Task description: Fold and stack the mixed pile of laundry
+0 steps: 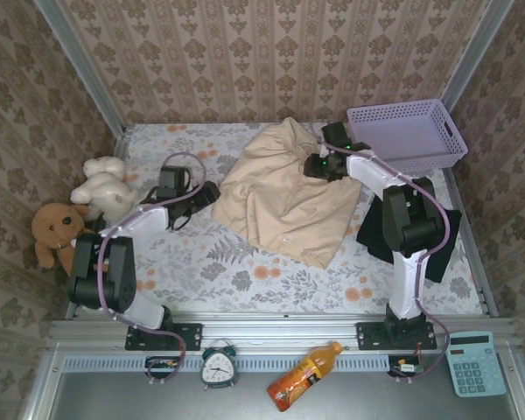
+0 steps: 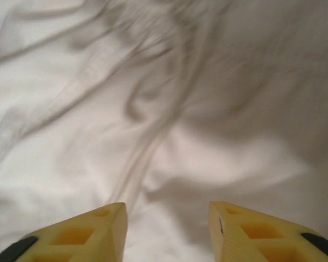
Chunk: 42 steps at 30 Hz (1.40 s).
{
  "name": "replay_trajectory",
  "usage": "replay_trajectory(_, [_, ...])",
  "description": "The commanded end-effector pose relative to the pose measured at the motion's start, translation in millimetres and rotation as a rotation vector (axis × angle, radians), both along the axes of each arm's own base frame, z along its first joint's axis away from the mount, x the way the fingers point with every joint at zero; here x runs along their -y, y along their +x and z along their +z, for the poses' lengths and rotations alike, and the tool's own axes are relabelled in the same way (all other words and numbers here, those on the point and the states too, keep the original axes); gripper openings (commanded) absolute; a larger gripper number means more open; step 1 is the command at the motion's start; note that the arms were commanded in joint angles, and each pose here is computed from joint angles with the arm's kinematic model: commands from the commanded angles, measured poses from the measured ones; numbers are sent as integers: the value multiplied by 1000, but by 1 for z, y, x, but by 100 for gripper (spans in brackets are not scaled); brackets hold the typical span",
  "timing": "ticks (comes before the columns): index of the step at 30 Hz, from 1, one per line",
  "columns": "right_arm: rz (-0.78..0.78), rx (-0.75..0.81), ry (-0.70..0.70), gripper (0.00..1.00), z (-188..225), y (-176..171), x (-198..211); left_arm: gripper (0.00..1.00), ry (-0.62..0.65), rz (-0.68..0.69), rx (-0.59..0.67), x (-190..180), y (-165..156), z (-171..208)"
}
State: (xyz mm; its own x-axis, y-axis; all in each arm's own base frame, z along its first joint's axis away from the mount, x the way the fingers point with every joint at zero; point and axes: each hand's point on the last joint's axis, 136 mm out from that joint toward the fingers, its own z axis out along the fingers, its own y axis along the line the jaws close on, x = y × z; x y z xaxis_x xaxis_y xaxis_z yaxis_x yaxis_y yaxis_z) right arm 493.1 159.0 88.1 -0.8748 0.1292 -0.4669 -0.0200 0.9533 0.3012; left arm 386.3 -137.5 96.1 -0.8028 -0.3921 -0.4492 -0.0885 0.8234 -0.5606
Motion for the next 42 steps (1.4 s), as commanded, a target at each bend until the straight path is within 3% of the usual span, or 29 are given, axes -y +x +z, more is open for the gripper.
replay_trajectory(1, [-28, -11, -53, 38, -2, -3, 23, 44, -64, -102, 59, 42, 17, 17])
replay_trajectory(3, [-54, -68, -97, 39, -16, -8, 35, 30, -60, -124, 39, 56, 23, 3])
replay_trajectory(6, [-71, -133, -168, 44, -34, -21, 49, 28, -94, -113, -28, 66, 30, -28])
replay_trajectory(11, [-92, -212, -197, 43, -48, -45, 58, 32, -98, -67, -114, 60, 47, -62])
replay_trajectory(21, [26, -344, 12, 44, -60, -122, -12, 34, -15, -39, -190, 30, 104, -82])
replay_trajectory(25, [55, -348, 189, 44, -49, -138, -61, 33, 15, -74, -196, 34, 131, -83])
replay_trajectory(29, [172, -338, 386, 45, -23, -151, -122, 36, 58, -83, -134, 24, 174, -66])
replay_trajectory(32, [201, -295, 422, 47, 2, -144, -125, 44, 52, -108, -71, 21, 197, -34])
replay_trajectory(37, [135, -167, 308, 51, 31, -120, -73, 63, 103, -189, 32, 19, 198, 34])
replay_trajectory(42, [20, -110, 52, 52, 19, -96, 4, 70, 53, -231, 49, 33, 155, 69])
